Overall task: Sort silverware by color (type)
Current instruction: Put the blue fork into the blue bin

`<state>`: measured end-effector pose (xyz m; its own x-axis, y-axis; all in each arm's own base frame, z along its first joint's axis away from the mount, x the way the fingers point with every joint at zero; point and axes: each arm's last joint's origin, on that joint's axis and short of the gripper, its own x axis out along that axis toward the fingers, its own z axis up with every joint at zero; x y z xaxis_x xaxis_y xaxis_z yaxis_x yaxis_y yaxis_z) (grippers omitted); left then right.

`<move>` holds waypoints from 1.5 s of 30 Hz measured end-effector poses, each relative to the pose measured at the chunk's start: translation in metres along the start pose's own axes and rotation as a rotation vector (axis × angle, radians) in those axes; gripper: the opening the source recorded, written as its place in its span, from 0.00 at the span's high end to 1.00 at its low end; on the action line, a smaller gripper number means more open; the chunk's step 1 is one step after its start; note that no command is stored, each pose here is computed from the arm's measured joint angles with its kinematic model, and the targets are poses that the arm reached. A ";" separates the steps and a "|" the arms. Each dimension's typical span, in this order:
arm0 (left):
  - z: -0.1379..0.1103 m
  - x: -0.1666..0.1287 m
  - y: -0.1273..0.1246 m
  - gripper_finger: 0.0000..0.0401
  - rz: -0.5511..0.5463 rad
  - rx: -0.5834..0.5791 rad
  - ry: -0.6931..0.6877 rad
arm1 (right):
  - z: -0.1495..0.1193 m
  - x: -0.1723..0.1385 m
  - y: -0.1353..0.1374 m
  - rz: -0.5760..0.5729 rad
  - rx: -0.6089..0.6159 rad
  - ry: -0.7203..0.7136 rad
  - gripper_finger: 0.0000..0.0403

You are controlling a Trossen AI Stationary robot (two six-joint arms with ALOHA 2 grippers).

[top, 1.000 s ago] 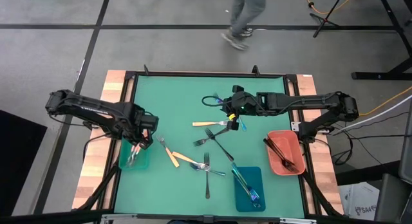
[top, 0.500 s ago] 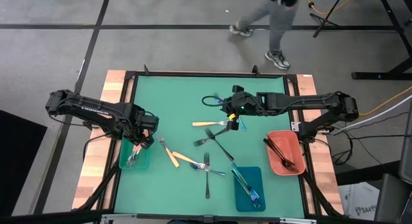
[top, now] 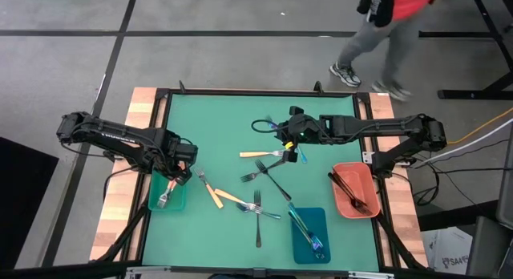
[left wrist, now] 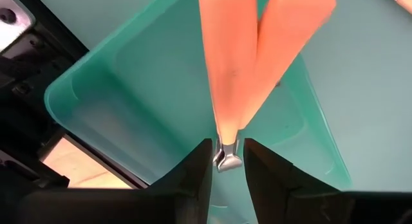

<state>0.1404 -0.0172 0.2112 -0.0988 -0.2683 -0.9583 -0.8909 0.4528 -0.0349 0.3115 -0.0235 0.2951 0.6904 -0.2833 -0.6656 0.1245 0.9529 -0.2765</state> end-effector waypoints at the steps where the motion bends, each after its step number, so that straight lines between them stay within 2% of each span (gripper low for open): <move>1: 0.000 0.000 0.000 0.80 0.002 0.000 -0.005 | 0.000 0.000 0.000 0.000 -0.001 0.003 0.82; 13: 0.000 0.000 0.000 0.79 0.001 0.000 -0.001 | -0.001 0.000 0.000 0.001 -0.001 0.006 0.82; 21: -0.006 -0.003 -0.002 0.79 -0.088 -0.022 0.173 | -0.001 0.000 0.000 0.001 -0.002 0.010 0.82; 28: -0.010 -0.034 -0.015 0.79 -0.197 0.025 0.132 | -0.006 -0.001 0.000 -0.016 0.007 0.061 0.82; 31: -0.011 -0.053 -0.022 0.79 -0.248 0.071 0.025 | -0.009 -0.004 -0.001 -0.028 0.022 0.088 0.82; 36: -0.005 -0.080 -0.036 0.79 -0.329 0.202 -0.306 | -0.014 -0.014 -0.004 -0.082 0.035 0.133 0.82; 40: 0.003 -0.092 -0.049 0.79 -0.385 0.292 -0.581 | -0.017 -0.030 -0.008 -0.099 0.032 0.144 0.82; 45: 0.011 -0.101 -0.065 0.79 -0.428 0.432 -0.786 | -0.020 -0.055 -0.015 -0.135 0.040 0.122 0.82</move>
<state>0.2135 -0.0103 0.3068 0.6548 0.0878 -0.7507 -0.5291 0.7625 -0.3724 0.2575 -0.0248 0.3218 0.5746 -0.4178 -0.7038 0.2402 0.9081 -0.3430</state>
